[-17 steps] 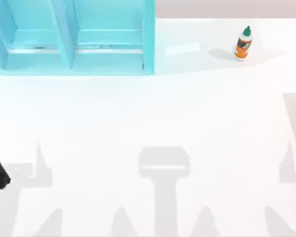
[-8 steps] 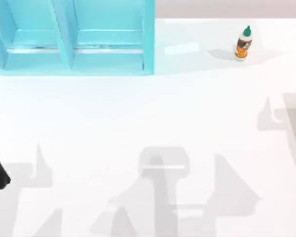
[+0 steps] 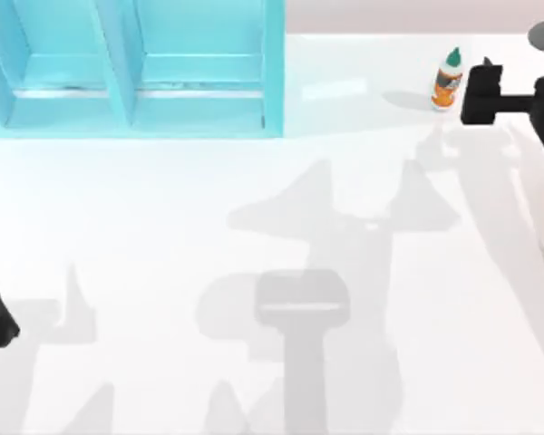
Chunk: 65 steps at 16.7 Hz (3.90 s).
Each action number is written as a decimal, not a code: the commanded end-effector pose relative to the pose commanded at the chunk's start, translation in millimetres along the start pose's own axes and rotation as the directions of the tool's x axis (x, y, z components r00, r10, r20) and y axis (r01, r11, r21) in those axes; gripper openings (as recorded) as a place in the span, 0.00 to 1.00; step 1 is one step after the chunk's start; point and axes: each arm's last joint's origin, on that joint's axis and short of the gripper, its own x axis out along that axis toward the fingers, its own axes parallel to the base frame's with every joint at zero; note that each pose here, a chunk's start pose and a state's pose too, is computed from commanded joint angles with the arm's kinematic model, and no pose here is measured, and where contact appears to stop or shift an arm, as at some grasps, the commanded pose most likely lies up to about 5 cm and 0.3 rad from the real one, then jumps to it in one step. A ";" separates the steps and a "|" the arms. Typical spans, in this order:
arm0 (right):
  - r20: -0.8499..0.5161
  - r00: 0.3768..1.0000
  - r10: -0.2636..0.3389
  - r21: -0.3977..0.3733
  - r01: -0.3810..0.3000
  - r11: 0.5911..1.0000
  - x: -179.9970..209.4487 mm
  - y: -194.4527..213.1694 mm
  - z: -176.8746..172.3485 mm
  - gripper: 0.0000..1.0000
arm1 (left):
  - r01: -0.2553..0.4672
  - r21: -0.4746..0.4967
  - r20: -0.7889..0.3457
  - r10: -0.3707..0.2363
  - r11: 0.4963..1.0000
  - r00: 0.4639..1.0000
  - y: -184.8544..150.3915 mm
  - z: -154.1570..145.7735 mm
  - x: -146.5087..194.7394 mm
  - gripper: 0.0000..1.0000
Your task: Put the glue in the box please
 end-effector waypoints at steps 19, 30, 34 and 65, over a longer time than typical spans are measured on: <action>-0.068 0.998 -0.005 -0.015 0.004 1.000 100.3 37.8 -91.7 1.00 | 0.000 0.000 0.000 0.000 1.000 1.000 0.0 0.0 0.0 1.00; -0.066 0.998 -0.005 -0.015 0.004 1.000 176.5 37.0 -96.7 1.00 | 0.000 0.000 0.000 0.000 1.000 1.000 0.0 0.0 0.0 1.00; -0.066 0.998 -0.005 -0.015 0.004 1.000 176.5 37.0 -96.7 0.85 | 0.000 0.000 0.000 0.000 1.000 1.000 0.0 0.0 0.0 1.00; -0.065 0.998 -0.001 -0.014 0.001 1.000 153.1 38.3 0.2 0.00 | 0.000 0.000 0.000 0.000 1.000 1.000 0.0 0.0 0.0 1.00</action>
